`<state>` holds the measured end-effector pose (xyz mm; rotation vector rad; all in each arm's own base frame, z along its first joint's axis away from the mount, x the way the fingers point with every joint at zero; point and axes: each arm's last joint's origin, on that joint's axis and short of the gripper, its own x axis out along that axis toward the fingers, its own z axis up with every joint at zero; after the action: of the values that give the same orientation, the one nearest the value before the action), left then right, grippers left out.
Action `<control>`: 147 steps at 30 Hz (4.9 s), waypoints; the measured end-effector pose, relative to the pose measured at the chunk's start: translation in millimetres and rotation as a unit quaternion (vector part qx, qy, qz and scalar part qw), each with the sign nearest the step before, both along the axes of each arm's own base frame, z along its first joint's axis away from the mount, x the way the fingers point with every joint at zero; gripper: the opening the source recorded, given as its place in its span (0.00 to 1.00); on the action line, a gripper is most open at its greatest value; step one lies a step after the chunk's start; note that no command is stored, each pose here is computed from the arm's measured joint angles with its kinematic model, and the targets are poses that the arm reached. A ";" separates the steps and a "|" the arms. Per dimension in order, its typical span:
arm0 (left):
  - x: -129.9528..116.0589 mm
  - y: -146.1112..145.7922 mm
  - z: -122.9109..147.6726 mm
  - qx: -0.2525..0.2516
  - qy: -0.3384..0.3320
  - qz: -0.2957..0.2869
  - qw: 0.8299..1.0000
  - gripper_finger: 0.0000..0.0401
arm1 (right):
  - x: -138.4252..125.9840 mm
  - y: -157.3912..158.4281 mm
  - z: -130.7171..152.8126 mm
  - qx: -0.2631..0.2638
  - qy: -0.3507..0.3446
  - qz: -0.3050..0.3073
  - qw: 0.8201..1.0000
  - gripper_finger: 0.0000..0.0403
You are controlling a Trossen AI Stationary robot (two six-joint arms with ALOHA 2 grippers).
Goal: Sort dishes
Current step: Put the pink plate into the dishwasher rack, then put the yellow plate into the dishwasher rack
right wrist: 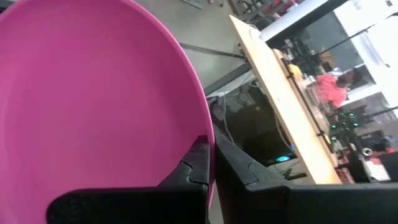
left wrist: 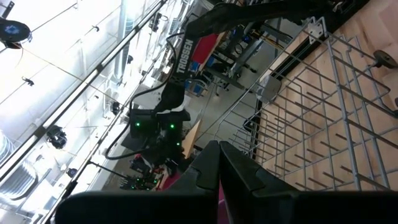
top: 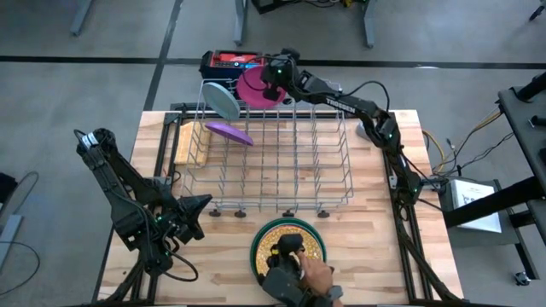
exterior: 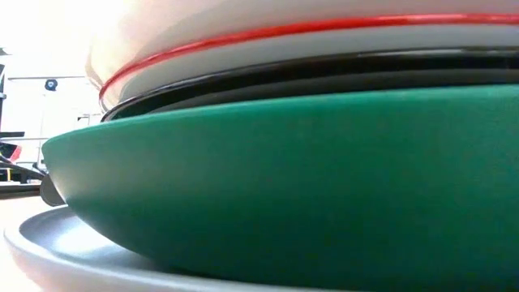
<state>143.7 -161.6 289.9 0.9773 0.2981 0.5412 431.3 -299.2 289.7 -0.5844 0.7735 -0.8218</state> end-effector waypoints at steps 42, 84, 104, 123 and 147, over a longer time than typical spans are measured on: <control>0.0 0.1 0.2 0.000 0.000 0.000 1.000 0.00 | -2.6 -2.5 -4.0 0.014 0.001 -0.005 1.000 0.29; 10.2 -17.5 17.3 -0.233 0.068 -0.100 0.965 0.00 | -150.3 321.9 81.9 0.370 -0.115 0.148 0.910 0.18; 35.9 -64.5 -5.6 -0.313 0.167 -0.139 0.924 0.00 | -188.4 439.8 -14.2 0.526 -0.112 0.104 0.837 0.27; 52.3 -93.5 -35.2 -0.317 0.220 -0.173 0.906 0.00 | -179.4 506.6 -68.4 0.622 -0.104 -0.066 0.774 0.38; 97.7 -98.8 -96.1 -0.215 0.229 -0.117 0.942 0.00 | -183.2 519.8 -100.1 0.581 -0.189 -0.143 0.779 0.46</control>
<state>241.3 -260.4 193.9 0.6873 0.6756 0.0140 248.1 220.6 189.6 0.8137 0.8401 -0.5483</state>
